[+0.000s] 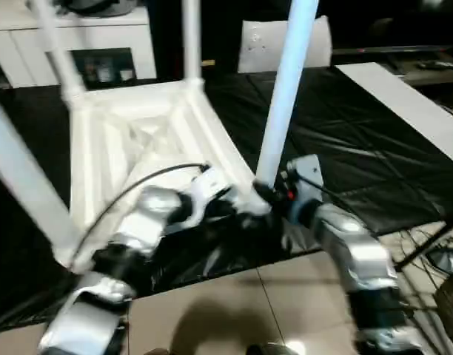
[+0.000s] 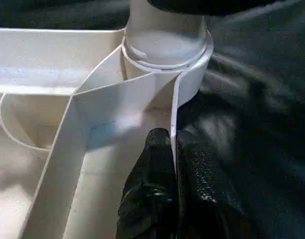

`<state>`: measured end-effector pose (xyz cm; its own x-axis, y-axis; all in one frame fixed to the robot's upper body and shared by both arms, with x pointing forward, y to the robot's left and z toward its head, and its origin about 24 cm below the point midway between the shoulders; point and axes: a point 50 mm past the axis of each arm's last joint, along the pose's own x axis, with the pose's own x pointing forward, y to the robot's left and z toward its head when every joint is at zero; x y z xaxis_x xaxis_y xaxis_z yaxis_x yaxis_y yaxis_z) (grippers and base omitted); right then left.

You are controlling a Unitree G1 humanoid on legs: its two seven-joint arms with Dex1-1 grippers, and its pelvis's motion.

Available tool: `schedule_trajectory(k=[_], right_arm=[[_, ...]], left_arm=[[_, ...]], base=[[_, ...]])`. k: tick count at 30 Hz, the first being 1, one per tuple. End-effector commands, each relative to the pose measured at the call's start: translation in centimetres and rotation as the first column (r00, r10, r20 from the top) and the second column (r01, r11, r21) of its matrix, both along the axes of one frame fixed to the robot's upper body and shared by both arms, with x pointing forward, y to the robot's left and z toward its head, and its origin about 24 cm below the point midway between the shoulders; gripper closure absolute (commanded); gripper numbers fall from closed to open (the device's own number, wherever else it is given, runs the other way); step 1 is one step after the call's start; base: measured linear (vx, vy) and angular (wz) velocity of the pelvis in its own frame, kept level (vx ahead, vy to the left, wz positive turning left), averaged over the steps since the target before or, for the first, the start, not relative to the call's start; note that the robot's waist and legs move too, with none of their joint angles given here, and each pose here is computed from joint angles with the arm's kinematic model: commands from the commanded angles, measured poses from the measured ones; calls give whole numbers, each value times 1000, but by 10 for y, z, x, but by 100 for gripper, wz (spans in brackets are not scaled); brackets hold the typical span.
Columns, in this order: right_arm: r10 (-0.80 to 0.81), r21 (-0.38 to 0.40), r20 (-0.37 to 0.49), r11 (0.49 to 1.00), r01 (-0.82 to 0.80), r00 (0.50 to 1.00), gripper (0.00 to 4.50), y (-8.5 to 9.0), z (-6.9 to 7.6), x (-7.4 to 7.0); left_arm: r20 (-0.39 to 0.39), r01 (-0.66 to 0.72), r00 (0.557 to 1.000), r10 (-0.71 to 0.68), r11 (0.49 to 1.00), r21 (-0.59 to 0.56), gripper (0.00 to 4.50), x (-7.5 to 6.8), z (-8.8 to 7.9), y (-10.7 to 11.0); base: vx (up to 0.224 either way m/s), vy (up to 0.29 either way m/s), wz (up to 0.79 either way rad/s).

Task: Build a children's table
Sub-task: Rotate leg to tighten

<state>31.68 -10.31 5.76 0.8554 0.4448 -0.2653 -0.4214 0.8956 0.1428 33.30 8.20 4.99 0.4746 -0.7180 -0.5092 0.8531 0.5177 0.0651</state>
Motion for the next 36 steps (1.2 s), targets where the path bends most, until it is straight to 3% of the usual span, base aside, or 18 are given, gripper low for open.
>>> schedule_trajectory(k=[1, 5, 7, 13, 14, 16, 19, 22, 25, 29, 31, 34, 35, 36], right_arm=[[220, 100, -63, 972, -213, 973, 204, 60, -8, -16], [224, 119, -34, 969, -218, 974, 166, 56, -5, -16], [238, 83, 3, 968, -238, 971, 144, 42, -5, -17], [298, 28, 56, 954, -299, 953, 92, 21, -3, -19], [333, -6, 77, 943, -334, 940, 84, 5, 0, -19], [349, -26, 76, 937, -348, 934, 61, -8, 2, -19], [407, -86, 80, 912, -400, 910, 61, -29, 4, -19], [529, -135, 92, 846, -516, 843, 61, -46, 10, -22], [595, -137, 89, 802, -582, 799, 61, -51, 13, -24], [681, -123, 70, 731, -671, 729, 61, -57, 17, -25], [694, -125, 67, 719, -684, 717, 61, -57, 18, -24], [763, -108, 62, 646, -755, 644, 61, -57, 22, -25], [763, -108, 62, 646, -755, 644, 61, -57, 22, -25], [800, -100, 50, 599, -794, 598, 86, -56, 23, -26]], left_arm=[[108, -22, 994, 36, 992, -123, 450, 7, 27, -36], [132, -3, 991, 15, 996, -89, 450, 8, 27, -31], [137, 38, 990, -28, 997, -71, 450, 5, 23, -21], [140, 110, 985, -104, 993, -40, 450, 1, 18, -7], [157, 183, 972, -177, 983, -21, 450, -2, 17, 1], [165, 240, 958, -237, 971, -1, 450, -3, 16, 6], [145, 350, 924, -353, 936, 50, 450, -8, 14, 17], [95, 464, 880, -466, 885, 43, 450, -13, 16, 29], [62, 527, 846, -530, 848, 51, 450, -16, 17, 35], [18, 612, 790, -613, 789, 58, 450, -20, 18, 42], [10, 626, 779, -627, 778, 56, 450, -21, 18, 43], [-25, 691, 723, -691, 721, 51, 450, -24, 19, 45], [-25, 691, 723, -691, 721, 51, 450, -24, 19, 45], [-41, 718, 696, -717, 694, 56, 450, -25, 20, 46]], base=[[0, 0, 0], [0, 0, 0], [0, 0, 0], [0, 0, 0], [0, 0, 0], [0, 0, 0], [0, 0, 0], [0, 0, 0], [0, 0, 0], [0, 0, 0], [0, 0, 0], [0, 0, 0], [0, 0, 0], [0, 0, 0]])
